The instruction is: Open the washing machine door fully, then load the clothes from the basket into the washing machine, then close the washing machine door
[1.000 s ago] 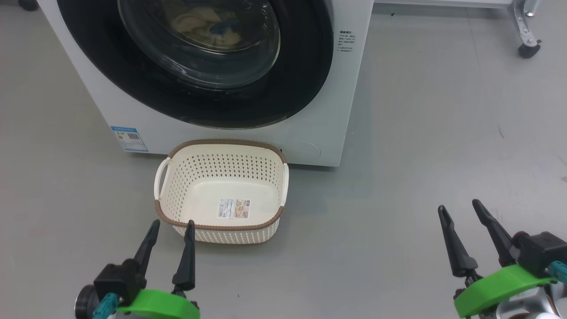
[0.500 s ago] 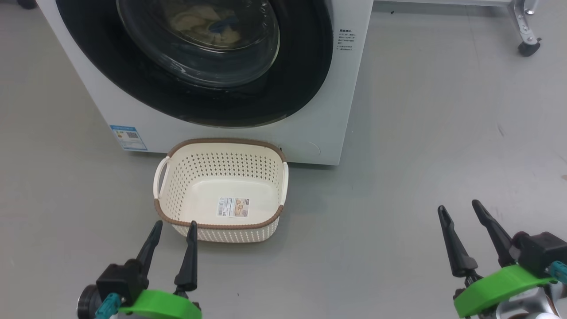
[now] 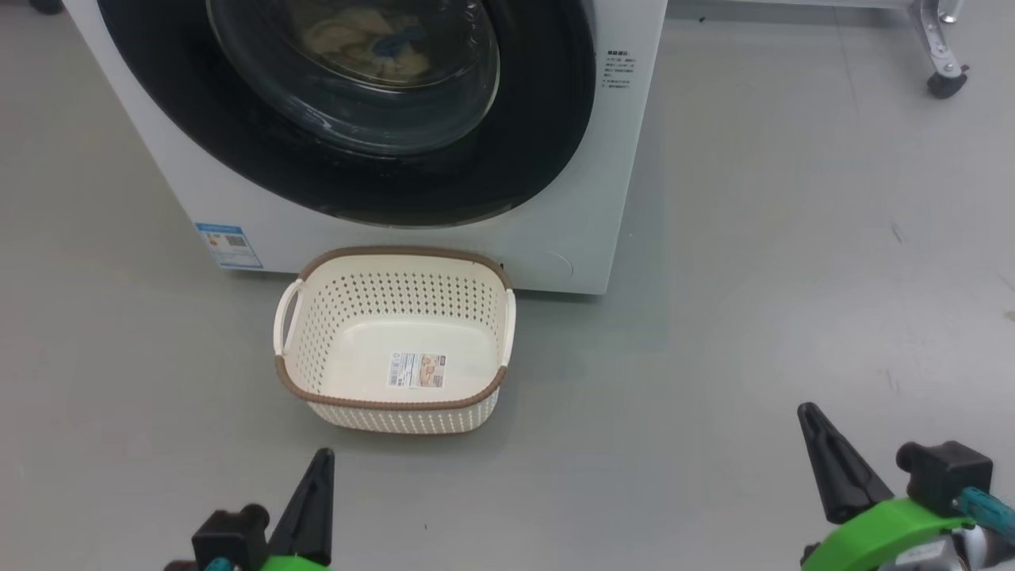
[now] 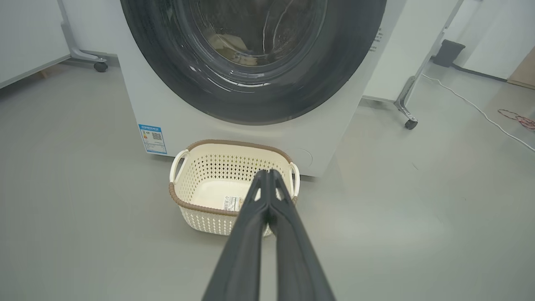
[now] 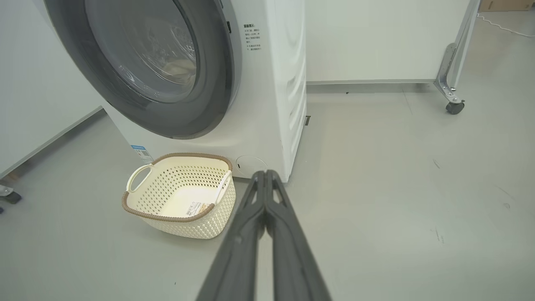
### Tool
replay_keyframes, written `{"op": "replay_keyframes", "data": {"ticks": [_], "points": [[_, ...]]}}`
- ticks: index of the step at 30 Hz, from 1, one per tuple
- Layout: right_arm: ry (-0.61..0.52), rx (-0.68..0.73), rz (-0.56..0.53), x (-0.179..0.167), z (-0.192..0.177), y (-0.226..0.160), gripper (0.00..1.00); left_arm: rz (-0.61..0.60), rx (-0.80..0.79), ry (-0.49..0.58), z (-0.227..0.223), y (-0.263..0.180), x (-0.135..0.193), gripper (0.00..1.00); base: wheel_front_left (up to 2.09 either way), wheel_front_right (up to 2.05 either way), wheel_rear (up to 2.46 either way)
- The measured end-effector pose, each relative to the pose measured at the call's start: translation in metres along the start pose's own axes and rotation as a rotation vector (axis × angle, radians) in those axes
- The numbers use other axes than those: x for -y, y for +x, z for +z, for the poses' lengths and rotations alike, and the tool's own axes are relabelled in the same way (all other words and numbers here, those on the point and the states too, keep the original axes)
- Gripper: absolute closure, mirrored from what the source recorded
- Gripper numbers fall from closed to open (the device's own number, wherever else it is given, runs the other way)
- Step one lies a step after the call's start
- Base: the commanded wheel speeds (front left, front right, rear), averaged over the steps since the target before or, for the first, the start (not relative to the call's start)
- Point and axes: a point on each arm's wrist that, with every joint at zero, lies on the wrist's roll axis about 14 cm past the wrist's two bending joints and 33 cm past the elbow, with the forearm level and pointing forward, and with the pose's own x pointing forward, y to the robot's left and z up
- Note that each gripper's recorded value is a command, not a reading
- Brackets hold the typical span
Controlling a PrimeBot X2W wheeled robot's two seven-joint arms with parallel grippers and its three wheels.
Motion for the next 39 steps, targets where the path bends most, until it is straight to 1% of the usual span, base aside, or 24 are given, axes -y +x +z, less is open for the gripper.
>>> {"op": "replay_keyframes", "data": {"ticks": [2,29,39], "points": [[0.026,-0.008,-0.002,0.0,-0.003,-0.002,1.0,0.009,-0.022,-0.024,-0.006,-0.003,-0.001,1.0,0.0,0.0,0.0],[0.355,0.011,-0.024,0.005,-0.004,0.0,1.0,0.087,-0.038,-0.321,-0.004,0.0,-0.02,1.0,0.0,0.0,0.0],[0.458,0.014,-0.03,0.008,-0.004,0.002,1.0,0.105,-0.034,-0.421,-0.002,0.001,-0.024,1.0,0.0,0.0,0.0]]}}
